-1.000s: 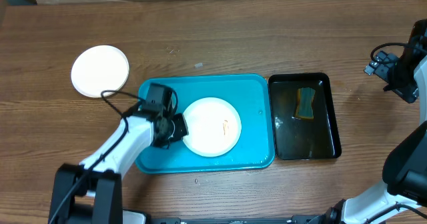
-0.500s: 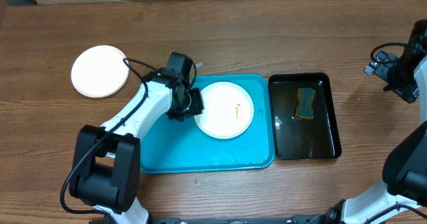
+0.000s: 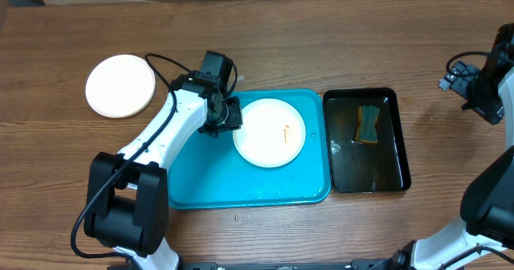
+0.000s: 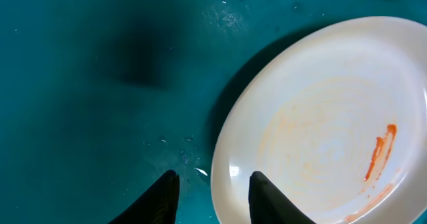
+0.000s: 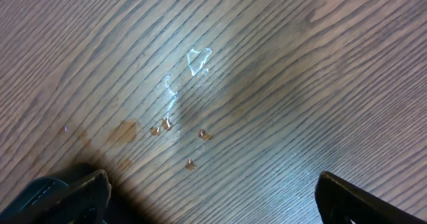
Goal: Clean dirty plates on tray and stack at the side
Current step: 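Drag the white plate right across the teal tray with the left gripper, then reach the right gripper into the black tray and grasp the sponge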
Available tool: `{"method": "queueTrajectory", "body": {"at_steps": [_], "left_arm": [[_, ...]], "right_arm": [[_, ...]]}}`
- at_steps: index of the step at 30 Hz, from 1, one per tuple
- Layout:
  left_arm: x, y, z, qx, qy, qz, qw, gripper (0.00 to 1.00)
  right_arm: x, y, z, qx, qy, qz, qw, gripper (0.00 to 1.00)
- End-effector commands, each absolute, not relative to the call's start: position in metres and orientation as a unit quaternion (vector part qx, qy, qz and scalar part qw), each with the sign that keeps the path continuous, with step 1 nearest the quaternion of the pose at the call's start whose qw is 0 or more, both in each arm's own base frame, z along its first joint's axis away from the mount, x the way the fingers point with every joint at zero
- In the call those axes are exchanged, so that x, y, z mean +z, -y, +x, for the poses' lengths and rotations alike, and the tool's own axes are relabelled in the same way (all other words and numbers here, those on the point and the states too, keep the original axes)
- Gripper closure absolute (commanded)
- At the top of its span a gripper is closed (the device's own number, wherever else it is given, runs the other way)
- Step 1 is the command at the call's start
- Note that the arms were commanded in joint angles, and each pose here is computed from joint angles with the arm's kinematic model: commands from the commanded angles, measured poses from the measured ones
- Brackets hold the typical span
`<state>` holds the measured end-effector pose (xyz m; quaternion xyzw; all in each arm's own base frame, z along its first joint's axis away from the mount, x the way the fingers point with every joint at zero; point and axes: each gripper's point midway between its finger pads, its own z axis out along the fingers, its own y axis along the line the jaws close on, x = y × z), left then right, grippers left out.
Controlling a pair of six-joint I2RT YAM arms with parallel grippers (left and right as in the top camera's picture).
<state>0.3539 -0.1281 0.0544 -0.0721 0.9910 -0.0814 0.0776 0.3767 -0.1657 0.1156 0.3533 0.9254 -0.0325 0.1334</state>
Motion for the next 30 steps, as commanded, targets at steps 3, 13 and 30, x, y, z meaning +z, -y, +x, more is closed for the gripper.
{"method": "queueTrajectory", "body": {"at_steps": [3,13,30], "left_arm": [[0.031,0.129,0.348,-0.059,-0.995,-0.051,0.063,0.67],[0.016,0.135,0.346,-0.061,-0.996,-0.046,0.046,0.78],[-0.009,0.139,0.341,-0.064,-0.995,-0.073,0.014,0.94]], "right_arm": [[0.127,0.167,0.381,-0.032,-0.923,0.352,0.151,0.00],[0.127,0.167,0.382,-0.032,-0.923,0.352,0.152,0.00],[0.149,0.068,0.412,0.244,-0.928,0.226,0.168,0.01]]}}
